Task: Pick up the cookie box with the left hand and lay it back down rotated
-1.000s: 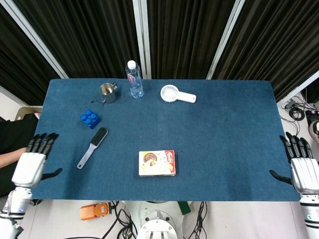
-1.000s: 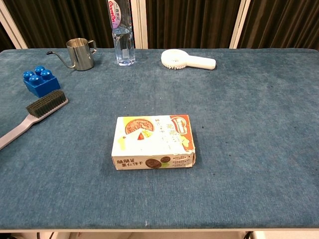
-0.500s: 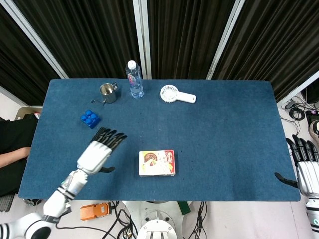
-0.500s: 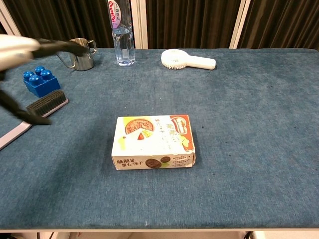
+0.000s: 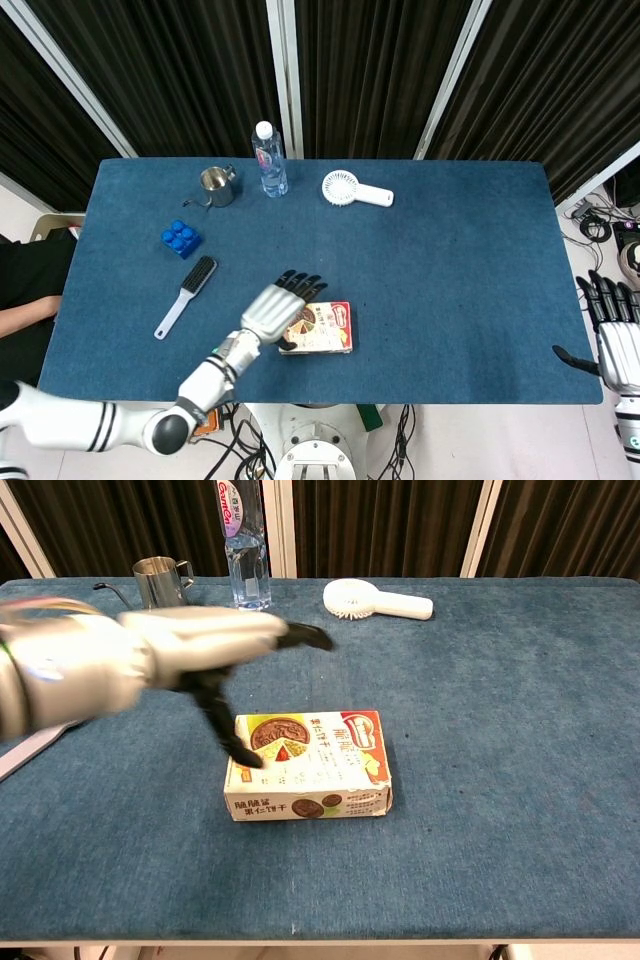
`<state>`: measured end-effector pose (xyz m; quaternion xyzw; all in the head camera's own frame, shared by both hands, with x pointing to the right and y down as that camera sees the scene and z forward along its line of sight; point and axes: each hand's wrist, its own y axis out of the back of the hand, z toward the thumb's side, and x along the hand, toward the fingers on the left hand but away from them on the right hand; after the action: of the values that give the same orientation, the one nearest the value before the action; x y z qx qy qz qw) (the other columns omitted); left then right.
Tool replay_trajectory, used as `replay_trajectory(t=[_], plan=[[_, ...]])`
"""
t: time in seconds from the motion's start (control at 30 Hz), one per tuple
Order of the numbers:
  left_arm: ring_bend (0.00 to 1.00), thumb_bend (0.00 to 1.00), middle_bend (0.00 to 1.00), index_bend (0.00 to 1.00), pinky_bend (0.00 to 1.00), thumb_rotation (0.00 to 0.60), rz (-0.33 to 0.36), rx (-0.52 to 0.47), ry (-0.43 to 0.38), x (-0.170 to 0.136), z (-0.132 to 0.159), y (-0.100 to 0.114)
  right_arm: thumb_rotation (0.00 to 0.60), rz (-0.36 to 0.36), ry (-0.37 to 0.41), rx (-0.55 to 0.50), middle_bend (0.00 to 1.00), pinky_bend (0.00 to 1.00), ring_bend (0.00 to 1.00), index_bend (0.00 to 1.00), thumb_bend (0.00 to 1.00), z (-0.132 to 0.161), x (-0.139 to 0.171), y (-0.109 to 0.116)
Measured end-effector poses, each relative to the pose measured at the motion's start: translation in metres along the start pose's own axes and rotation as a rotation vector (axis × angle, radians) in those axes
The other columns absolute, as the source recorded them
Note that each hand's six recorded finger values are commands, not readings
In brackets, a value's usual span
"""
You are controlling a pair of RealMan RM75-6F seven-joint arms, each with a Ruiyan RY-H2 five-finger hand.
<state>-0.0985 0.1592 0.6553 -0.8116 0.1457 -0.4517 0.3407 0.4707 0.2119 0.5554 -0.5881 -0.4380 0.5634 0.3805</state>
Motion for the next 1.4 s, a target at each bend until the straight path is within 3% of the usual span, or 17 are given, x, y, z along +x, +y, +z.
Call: replay_trajectory(t=[0.23, 0.47, 0.83, 1.2, 1.4], plan=[[0.0, 0.0, 0.0, 0.0, 0.0, 0.6, -0.073, -0.022, 0.027, 0.017, 0.033, -0.017, 0.6, 0.011, -0.004, -0.004, 0.0, 0.0, 0.0, 0.0, 0.13, -0.001, -0.004, -0.003], [0.0, 0.0, 0.0, 0.0, 0.0, 0.6, -0.132, -0.075, 0.088, 0.034, 0.048, -0.028, 0.6, 0.023, -0.014, -0.007, 0.0, 0.0, 0.0, 0.0, 0.13, -0.004, -0.006, -0.006], [0.0, 0.0, 0.0, 0.0, 0.0, 0.6, -0.151, -0.093, 0.167, 0.05, 0.041, -0.036, 0.6, 0.04, -0.02, -0.012, 0.0, 0.0, 0.0, 0.0, 0.13, -0.006, -0.009, -0.011], [0.06, 0.0, 0.08, 0.0, 0.0, 0.6, -0.156, -0.085, 0.183, 0.056, 0.051, -0.041, 0.6, 0.049, -0.021, -0.01, 0.0, 0.0, 0.0, 0.0, 0.13, -0.005, -0.011, -0.013], [0.15, 0.0, 0.19, 0.14, 0.0, 0.6, -0.117, -0.006, 0.208, 0.059, 0.051, -0.039, 0.6, 0.056, -0.02, -0.01, 0.0, 0.0, 0.0, 0.0, 0.13, -0.004, -0.011, -0.014]])
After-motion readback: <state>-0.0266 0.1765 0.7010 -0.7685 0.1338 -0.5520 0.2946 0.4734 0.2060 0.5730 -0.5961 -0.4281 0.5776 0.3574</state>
